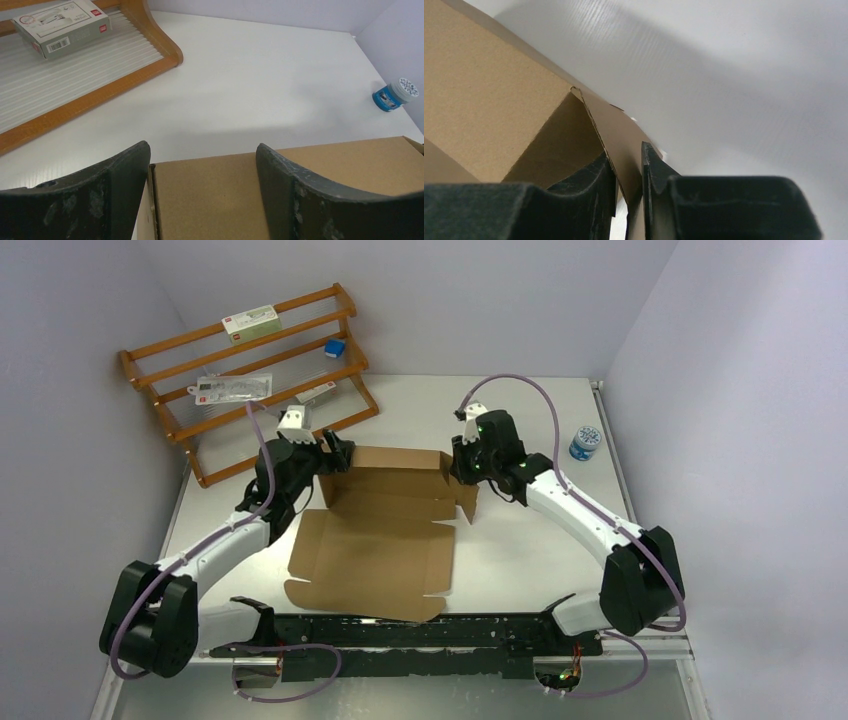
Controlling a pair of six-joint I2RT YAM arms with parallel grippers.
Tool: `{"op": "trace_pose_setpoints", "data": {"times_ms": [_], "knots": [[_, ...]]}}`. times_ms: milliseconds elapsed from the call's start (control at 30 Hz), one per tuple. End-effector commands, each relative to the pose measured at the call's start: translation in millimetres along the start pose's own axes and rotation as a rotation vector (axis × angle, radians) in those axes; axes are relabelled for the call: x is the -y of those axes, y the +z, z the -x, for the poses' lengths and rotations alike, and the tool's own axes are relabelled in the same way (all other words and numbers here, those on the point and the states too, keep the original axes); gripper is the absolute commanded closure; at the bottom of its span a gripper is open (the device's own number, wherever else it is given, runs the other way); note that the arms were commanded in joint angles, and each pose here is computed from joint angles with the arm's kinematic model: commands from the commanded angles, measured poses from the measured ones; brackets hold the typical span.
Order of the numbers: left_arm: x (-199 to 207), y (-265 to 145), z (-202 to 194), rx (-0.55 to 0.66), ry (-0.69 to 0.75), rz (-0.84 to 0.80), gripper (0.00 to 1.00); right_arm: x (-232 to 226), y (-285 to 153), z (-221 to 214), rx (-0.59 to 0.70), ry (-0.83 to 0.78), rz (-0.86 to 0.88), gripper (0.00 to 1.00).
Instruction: Fold the paper box
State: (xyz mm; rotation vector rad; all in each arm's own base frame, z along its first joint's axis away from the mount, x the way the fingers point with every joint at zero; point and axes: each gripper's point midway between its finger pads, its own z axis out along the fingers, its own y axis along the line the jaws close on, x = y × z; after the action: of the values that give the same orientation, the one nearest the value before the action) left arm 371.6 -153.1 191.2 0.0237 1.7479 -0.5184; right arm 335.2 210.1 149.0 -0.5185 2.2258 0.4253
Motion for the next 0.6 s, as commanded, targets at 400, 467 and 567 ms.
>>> {"op": "trace_pose_setpoints", "data": {"times_ms": [400, 467, 567], "knots": [[-33, -60, 54, 0.198, -0.099, 0.273, 0.14, 0, -6, 14, 0.112, -0.094, -0.012, 0.81], [-30, -74, 66, 0.265, -0.121, 0.265, 0.12, 0, -5, 11, 0.109, -0.104, -0.006, 0.81], [-16, -81, 72, 0.306, -0.137, 0.194, 0.12, -2, -2, 9, 0.104, -0.13, 0.014, 0.81]]}}
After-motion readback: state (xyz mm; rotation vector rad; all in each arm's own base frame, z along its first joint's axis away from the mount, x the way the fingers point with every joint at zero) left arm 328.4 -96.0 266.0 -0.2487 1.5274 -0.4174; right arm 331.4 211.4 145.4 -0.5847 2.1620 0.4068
